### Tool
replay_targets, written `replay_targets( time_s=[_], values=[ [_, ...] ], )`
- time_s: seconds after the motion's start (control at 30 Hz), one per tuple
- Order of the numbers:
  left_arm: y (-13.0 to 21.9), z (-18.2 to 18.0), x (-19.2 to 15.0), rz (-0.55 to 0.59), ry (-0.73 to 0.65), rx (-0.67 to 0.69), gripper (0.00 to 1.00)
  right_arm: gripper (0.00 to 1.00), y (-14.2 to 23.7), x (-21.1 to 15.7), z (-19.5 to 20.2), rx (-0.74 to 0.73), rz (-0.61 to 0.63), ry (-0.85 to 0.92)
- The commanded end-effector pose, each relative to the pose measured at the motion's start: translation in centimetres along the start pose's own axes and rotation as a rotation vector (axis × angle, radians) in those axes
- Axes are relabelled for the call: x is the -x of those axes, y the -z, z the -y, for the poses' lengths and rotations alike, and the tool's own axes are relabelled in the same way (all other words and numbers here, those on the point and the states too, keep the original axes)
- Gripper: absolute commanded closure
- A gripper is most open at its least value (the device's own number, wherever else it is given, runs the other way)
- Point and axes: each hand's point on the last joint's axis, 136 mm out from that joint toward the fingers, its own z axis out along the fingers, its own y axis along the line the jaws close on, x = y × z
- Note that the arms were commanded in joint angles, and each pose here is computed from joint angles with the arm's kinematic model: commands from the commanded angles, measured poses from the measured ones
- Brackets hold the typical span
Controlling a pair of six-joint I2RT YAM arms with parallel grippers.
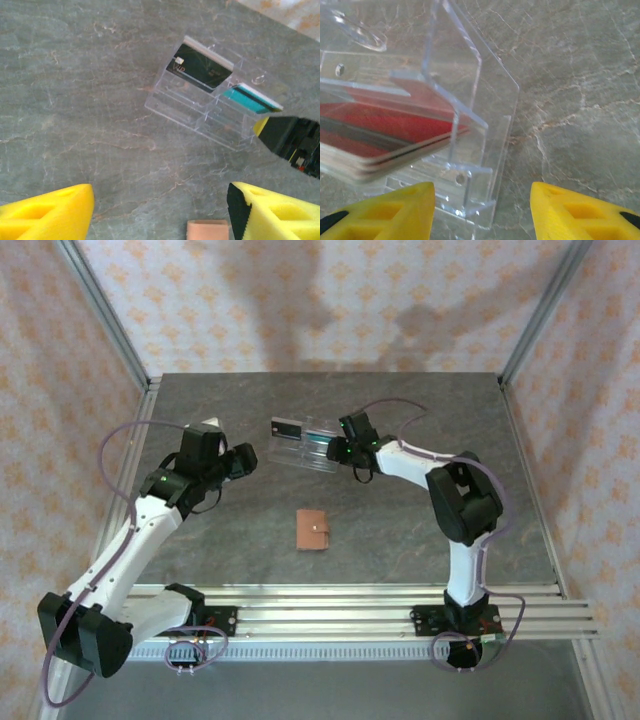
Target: Put the credit cards into the card holder
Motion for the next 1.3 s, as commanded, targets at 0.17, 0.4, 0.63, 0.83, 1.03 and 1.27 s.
replay_targets(
  time_s=[0.17, 0.4, 0.63, 0.83, 1.03, 1.27],
  values=[
    [-1.2, -0.6, -2.0, -0.059, 0.016, -0.003, 0.26, 0.55, -0.8, 1.4, 0.7, -0.111, 0.066, 0.058],
    [-1.7, -0.5, -2.0, -0.067, 0.007, -0.003, 0.25, 0.57, -0.1, 0.7, 3.6, -0.243, 0.065, 0.097],
    [-2.9, 0.4, -2.5, -0.111, 0.024, -0.045, 0.23, 0.57, 2.5, 0.9, 5.7, -0.331, 0.082, 0.115],
    [-3.5, 1.8, -3.3, -0.136, 0.022, -0.134, 0.16, 0.55, 4.6, 0.2, 9.3, -0.350, 0.057, 0.091],
    [-3.5, 2.4, -4.5, -0.186, 0.015, -0.188, 0.16, 0.44, 6.3, -0.6, 9.4, -0.244, 0.018, 0.097],
    [-3.6, 2.5, -7.9, -0.309, -0.014, -0.253, 0.18, 0.40, 9.6, -1.4, 6.9, -0.105, -0.023, 0.156]
  ],
)
